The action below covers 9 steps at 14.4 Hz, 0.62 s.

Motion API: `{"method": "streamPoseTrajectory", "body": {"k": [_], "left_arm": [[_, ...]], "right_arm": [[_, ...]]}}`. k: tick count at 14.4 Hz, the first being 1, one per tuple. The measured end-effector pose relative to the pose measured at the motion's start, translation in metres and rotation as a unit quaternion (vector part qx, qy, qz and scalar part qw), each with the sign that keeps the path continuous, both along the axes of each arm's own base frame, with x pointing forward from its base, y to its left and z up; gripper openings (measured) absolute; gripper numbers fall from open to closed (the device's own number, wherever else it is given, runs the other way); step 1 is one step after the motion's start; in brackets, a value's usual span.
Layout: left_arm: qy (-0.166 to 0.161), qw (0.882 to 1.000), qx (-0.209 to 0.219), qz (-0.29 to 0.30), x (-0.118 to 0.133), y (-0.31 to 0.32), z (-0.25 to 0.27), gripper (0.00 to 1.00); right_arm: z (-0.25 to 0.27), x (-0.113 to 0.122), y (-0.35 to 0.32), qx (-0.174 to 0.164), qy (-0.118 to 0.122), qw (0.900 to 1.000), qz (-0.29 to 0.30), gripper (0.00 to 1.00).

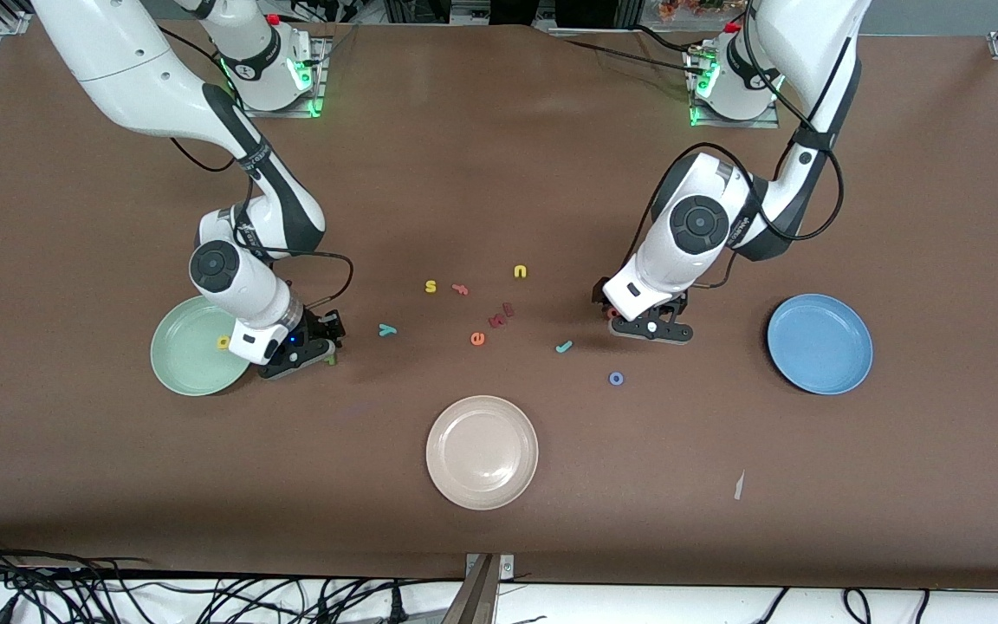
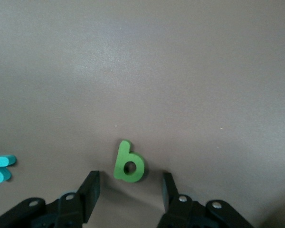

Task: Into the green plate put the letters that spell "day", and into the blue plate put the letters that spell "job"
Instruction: 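Move the right gripper to the green b letter and grasp it, then carry the green b into the green plate and open the right gripper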

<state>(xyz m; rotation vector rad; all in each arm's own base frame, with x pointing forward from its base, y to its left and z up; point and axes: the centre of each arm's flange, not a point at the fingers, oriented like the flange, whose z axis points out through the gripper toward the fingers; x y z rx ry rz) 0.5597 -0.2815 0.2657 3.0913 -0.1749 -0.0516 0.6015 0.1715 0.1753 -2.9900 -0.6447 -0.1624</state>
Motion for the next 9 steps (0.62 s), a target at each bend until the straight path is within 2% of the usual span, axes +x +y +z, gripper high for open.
{"method": "streamPoseTrajectory", "body": {"k": [2,9], "left_arm": [[0.000,1.000,0.000,0.000,0.0000,0.0000,0.0000,1.00],[0.000,1.000,0.000,0.000,-0.0001,0.0001,-0.0001,1.00]], "right_arm": [[0.0006,0.0014,-0.0019,-0.002,-0.002,1.000,-0.001,0.48],[0.0006,0.0018,-0.0020,-0.003,-0.003,1.000,-0.001,0.40]]}}
